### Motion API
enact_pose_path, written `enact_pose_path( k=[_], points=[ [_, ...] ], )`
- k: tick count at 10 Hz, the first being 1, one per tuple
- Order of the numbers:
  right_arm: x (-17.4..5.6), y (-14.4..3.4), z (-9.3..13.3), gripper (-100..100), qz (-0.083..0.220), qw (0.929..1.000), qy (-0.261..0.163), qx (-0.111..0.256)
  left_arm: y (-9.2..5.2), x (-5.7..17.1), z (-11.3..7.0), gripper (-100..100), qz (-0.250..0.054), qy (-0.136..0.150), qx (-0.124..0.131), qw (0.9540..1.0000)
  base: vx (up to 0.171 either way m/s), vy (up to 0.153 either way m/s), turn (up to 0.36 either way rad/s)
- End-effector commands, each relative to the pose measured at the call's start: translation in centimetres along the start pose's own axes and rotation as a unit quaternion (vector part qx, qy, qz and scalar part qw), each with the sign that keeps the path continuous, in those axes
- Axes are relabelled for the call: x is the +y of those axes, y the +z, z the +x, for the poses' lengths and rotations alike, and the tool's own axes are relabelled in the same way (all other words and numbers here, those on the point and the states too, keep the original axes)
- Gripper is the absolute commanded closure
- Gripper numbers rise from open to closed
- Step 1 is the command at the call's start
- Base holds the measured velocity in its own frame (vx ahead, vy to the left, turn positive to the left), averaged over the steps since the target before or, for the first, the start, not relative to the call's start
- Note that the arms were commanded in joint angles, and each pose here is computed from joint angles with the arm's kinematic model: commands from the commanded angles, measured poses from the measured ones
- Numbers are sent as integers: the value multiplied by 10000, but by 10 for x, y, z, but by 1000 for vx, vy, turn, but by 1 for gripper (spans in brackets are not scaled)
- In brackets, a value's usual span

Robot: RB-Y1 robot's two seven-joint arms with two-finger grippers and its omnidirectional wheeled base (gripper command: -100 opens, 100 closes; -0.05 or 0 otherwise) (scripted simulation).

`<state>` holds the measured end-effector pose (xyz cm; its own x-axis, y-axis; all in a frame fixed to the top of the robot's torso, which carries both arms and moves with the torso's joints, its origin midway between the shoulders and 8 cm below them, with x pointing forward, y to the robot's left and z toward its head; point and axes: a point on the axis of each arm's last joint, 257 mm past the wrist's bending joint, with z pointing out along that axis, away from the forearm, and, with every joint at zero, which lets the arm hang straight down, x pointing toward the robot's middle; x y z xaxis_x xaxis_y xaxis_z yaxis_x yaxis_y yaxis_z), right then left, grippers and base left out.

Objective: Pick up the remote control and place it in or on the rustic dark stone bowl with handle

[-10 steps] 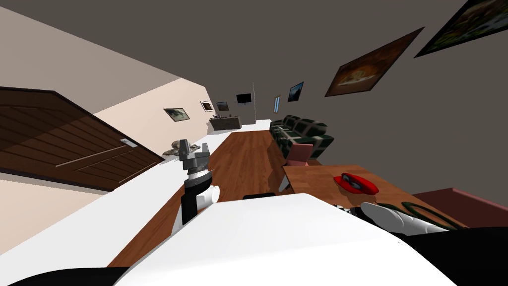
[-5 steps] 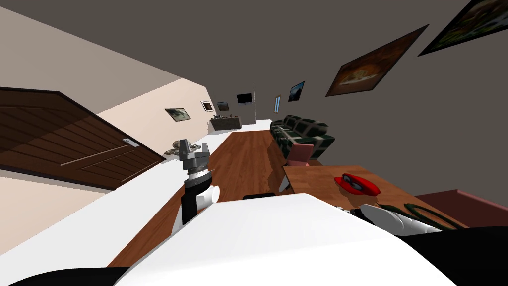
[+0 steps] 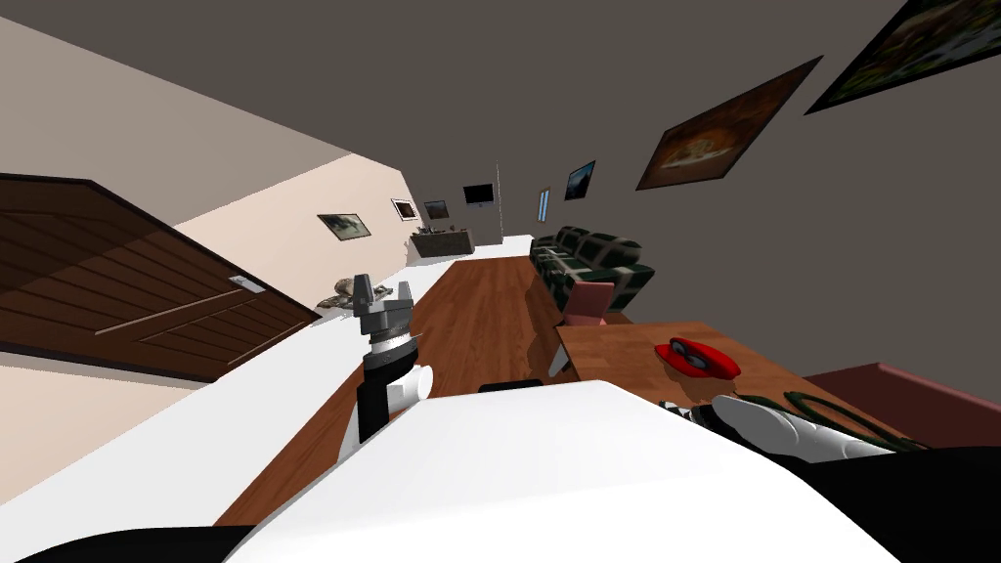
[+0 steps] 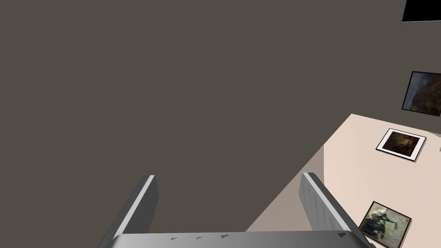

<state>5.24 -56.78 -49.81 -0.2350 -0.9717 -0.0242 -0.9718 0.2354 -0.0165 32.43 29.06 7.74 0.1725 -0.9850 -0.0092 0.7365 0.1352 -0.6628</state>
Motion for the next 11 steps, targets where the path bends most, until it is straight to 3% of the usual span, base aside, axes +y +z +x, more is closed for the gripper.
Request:
enact_pose_path(
  k=[1, 2, 3, 10, 11],
  points=[
    [0, 0, 0, 100, 0, 10000, 0, 0, 0, 0, 0, 0, 0, 0, 0, 10000, -1, 9, -23],
    [0, -1, 0, 0, -11, 10000, 1, -2, 0, 0, 0, 0, 0, 0, 0, 10000, 0, 0, 0],
    [-11, -19, 26, 100, 34, 9997, -31, 228, 0, 0, 0, 0, 0, 0, 0, 10000, -22, 76, 33],
    [-35, -74, 89, 100, 70, 9970, 84, 761, 0, 0, 0, 0, 1, -1, 0, 10000, -54, 107, 30],
    [-40, -88, 103, 100, 64, 9963, 138, 851, 0, 0, 0, 0, 1, -1, 0, 10000, -83, 98, 46]
  ],
)
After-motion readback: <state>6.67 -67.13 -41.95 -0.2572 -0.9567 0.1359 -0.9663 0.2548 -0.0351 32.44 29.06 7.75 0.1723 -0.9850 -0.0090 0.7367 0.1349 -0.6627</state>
